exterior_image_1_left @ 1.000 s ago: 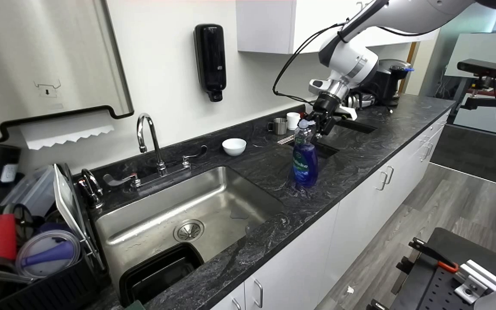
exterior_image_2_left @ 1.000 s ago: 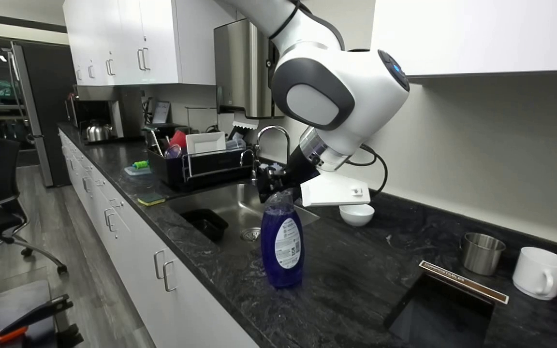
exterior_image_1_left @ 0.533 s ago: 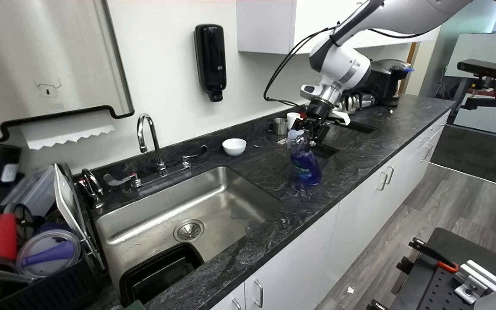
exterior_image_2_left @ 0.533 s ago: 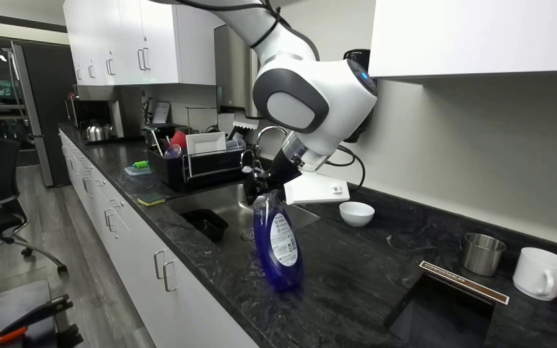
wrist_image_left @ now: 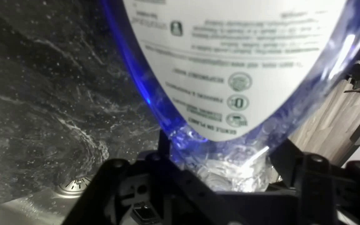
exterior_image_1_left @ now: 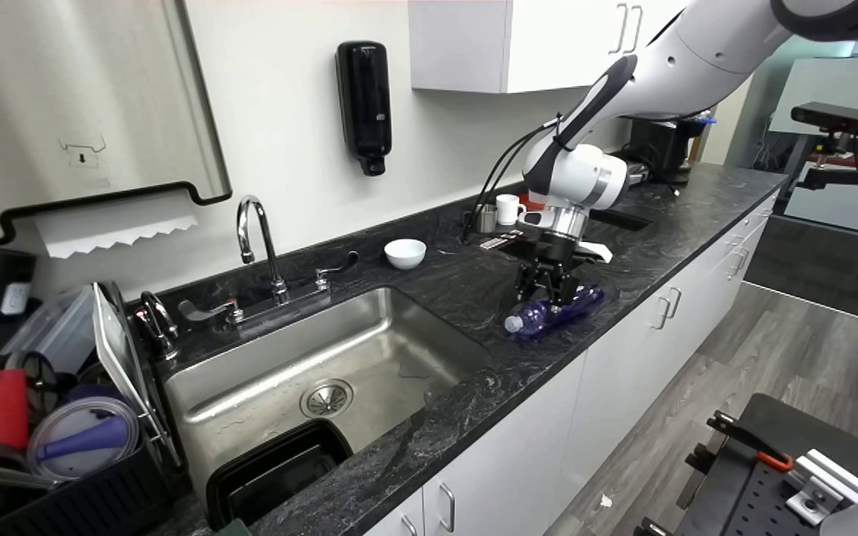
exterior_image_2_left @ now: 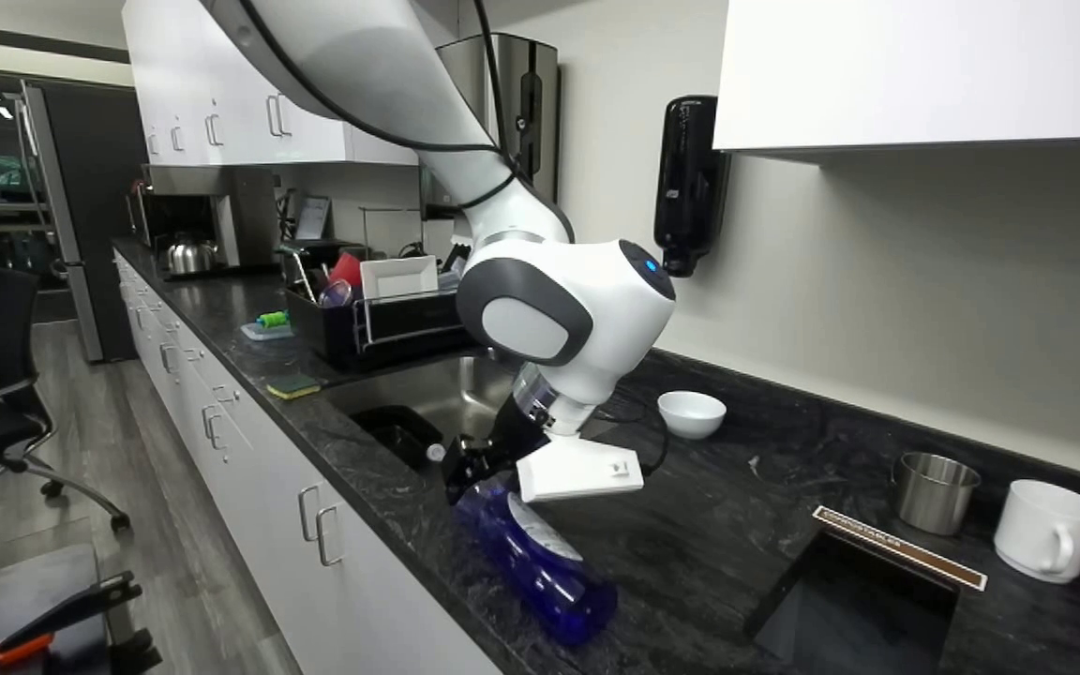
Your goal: Pick up the dish soap bottle
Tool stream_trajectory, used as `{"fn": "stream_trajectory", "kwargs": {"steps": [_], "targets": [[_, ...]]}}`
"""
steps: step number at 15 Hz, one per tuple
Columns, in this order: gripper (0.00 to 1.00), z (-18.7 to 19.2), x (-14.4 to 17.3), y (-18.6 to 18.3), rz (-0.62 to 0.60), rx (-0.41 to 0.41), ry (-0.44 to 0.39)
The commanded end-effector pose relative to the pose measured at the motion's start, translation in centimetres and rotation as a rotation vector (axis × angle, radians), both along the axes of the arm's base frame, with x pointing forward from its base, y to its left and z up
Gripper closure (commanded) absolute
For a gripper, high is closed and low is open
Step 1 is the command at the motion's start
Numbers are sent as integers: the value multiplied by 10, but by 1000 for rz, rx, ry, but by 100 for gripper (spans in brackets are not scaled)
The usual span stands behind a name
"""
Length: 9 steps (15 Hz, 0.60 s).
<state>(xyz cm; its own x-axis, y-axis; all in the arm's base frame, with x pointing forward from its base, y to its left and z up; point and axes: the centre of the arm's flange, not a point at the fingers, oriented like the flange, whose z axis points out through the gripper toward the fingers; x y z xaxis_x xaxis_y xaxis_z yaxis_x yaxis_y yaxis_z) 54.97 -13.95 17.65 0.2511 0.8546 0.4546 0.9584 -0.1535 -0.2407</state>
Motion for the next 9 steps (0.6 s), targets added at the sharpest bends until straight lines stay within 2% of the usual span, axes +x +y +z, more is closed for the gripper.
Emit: {"fn": "stream_trajectory", "kwargs": {"steps": [1, 9], "targets": [[47, 0, -2, 3, -7, -45, 1], [47, -14, 9, 11, -37, -64, -45]]}}
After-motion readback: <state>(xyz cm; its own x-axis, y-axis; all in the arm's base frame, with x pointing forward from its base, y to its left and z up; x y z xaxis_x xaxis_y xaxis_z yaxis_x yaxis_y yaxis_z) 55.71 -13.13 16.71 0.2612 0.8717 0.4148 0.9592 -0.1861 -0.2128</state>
